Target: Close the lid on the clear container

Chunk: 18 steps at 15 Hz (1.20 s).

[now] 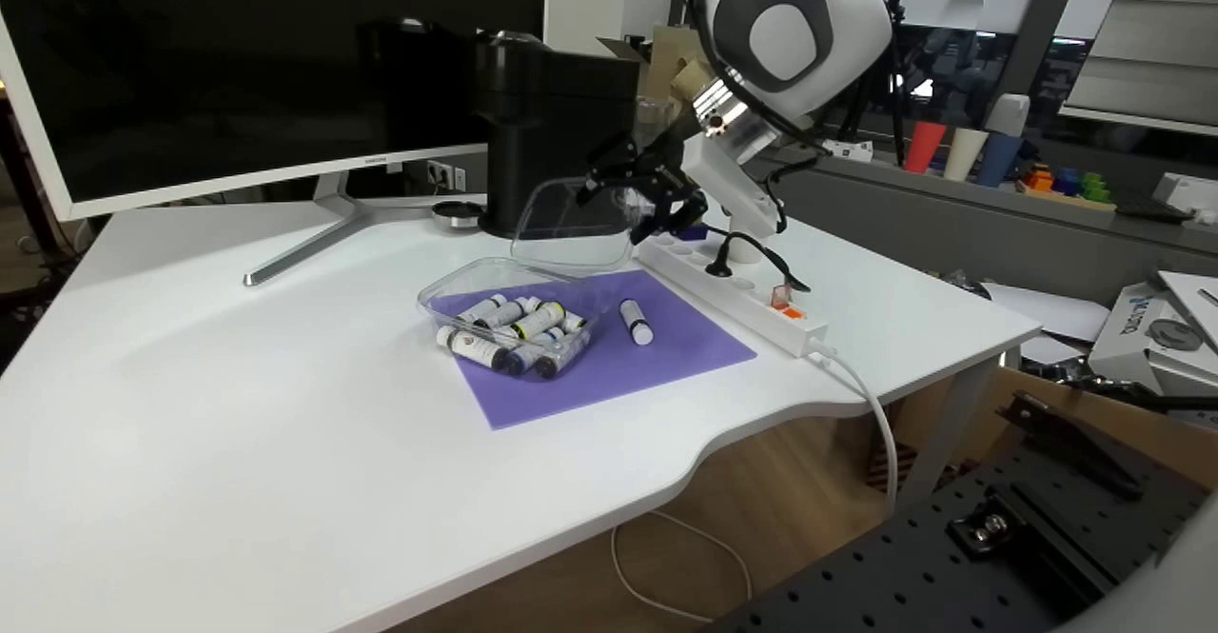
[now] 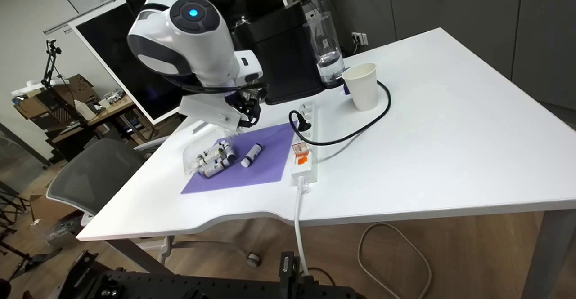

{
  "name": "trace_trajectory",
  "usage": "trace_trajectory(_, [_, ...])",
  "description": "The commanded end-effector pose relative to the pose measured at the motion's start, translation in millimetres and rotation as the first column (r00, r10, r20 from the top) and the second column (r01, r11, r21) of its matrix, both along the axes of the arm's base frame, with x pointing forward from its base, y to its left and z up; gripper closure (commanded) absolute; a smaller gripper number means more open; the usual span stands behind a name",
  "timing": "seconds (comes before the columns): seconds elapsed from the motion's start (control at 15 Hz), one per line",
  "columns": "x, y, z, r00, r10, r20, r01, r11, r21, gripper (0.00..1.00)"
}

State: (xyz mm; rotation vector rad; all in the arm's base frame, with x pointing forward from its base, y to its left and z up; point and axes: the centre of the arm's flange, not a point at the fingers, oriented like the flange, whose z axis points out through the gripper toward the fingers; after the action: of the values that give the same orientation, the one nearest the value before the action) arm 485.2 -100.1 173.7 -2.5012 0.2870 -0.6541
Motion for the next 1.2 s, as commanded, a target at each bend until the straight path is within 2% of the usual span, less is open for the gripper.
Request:
trace_trajectory(0.0, [-18, 12, 22, 0.998, 0.039, 0.056, -0.035, 0.996, -0.078, 0.0])
trace_trajectory(0.4, [-27, 25, 46, 0.987, 0.138, 0.083, -0.121, 0.974, -0.19, 0.0])
trace_trajectory(0.73, [-31, 44, 56, 0.964, 0.255, 0.076, -0.233, 0.947, -0.219, 0.0])
trace_trajectory(1.13, [-30, 66, 61, 0.922, 0.382, 0.055, -0.356, 0.897, -0.263, 0.0])
